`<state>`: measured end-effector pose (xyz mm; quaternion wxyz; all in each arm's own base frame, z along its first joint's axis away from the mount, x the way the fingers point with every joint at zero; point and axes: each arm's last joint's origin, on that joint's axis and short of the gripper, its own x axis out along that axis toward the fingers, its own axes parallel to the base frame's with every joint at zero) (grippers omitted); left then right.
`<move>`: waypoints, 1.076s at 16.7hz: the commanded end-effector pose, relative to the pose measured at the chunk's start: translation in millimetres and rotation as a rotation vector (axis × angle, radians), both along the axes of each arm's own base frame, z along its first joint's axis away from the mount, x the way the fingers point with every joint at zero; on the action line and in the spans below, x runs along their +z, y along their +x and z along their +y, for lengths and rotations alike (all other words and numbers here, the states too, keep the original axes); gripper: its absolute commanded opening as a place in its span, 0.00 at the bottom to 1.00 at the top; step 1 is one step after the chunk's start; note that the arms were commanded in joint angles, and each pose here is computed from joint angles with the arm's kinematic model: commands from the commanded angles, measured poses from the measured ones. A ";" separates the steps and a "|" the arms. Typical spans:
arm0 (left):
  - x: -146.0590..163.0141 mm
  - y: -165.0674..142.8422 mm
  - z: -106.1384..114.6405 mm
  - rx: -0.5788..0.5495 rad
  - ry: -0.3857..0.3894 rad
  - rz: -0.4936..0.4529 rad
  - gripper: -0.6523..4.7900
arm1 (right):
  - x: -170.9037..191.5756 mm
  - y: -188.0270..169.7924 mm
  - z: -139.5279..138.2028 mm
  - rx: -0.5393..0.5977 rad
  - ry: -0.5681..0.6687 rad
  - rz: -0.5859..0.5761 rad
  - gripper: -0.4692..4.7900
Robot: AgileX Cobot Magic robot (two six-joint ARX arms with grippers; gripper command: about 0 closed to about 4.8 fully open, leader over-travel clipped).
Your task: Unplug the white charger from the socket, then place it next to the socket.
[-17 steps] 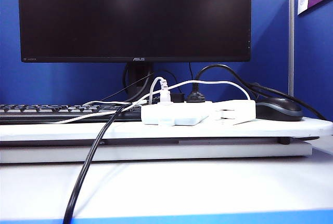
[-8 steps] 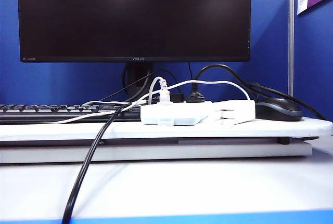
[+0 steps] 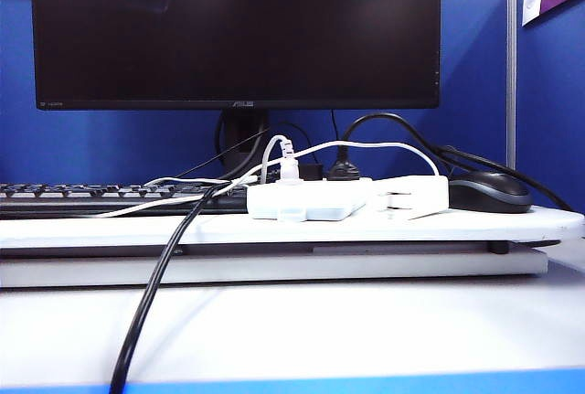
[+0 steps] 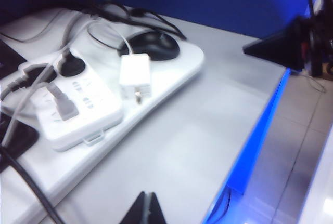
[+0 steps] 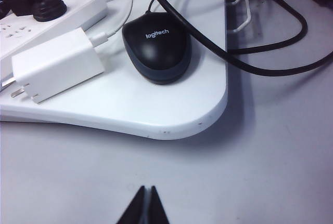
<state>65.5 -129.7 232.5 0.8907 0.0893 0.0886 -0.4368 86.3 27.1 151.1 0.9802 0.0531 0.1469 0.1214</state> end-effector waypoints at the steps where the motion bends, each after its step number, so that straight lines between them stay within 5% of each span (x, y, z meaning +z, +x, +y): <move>1: -23.6 12.7 15.8 0.120 -0.126 0.037 0.11 | 0.1 0.2 0.2 0.002 0.004 -0.003 0.09; 9: -51.4 35.0 78.7 0.573 -0.116 0.032 0.11 | 0.1 0.2 0.1 0.001 0.004 -0.003 0.09; 18: -87.4 29.5 108.5 0.799 -0.084 0.069 0.11 | 0.1 0.2 0.1 0.001 0.004 -0.003 0.09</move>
